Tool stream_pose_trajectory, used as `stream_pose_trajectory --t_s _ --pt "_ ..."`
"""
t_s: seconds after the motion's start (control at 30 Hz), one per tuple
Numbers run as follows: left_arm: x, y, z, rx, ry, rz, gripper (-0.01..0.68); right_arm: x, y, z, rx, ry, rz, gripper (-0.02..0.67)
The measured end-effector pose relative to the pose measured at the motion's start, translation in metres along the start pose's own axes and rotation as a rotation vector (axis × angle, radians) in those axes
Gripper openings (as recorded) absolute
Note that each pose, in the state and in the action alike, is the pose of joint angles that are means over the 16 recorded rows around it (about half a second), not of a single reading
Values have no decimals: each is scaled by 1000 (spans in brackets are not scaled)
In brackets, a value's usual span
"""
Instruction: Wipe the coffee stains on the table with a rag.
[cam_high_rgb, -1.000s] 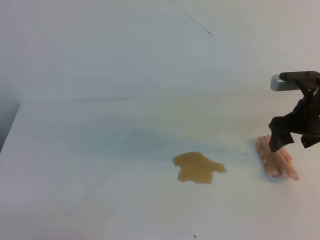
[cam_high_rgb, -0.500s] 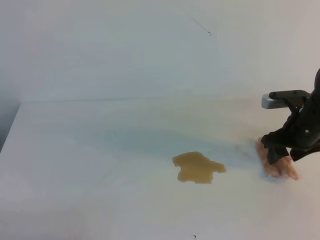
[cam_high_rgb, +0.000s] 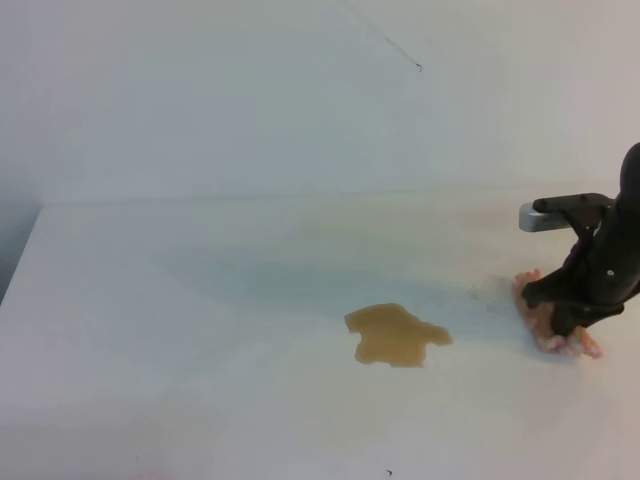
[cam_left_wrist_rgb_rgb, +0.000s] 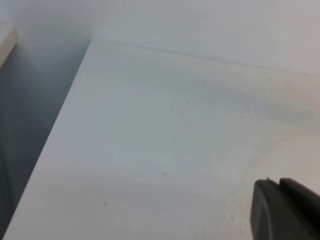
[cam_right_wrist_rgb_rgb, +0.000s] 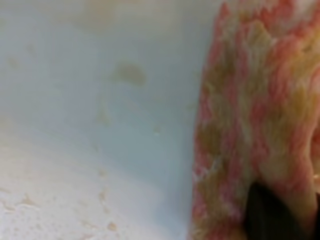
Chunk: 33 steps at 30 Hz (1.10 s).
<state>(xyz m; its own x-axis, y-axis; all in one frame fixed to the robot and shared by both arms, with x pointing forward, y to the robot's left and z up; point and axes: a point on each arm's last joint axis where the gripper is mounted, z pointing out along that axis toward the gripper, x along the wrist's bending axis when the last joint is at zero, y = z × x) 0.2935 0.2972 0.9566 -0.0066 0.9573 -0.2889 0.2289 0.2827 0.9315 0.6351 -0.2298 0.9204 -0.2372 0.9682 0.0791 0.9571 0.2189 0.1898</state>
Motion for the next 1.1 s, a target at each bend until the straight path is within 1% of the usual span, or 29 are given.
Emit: stream_pose_trajectory --t_s 0.1,0.2,0.33,0.43,0.57,0.73,0.93,1.03,1.1 --pt "0 -1 0 3 1 0 1 1 2 -5 -7 3 -9 106" --pt "0 -1 0 3 1 0 1 3 7 -14 -26 16 -18 60" --pt "0 -1 0 3 1 0 1 12 16 -32 -60 48 -40 46" --pt "1 -2 1 5 2 0 1 26 23 -47 -85 80 -74 45" --pt "1 -3 1 8 2 0 1 57 30 -64 -120 130 -146 44" --pt "1 -3 1 8 2 0 1 109 32 -73 -147 186 -266 44" --pt "1 -3 1 9 3 0 1 169 29 -61 -138 211 -386 44" --pt "1 -3 1 8 2 0 1 191 28 -48 -120 202 -420 44" --pt "1 -3 1 5 1 0 1 201 28 -38 -105 192 -430 44"
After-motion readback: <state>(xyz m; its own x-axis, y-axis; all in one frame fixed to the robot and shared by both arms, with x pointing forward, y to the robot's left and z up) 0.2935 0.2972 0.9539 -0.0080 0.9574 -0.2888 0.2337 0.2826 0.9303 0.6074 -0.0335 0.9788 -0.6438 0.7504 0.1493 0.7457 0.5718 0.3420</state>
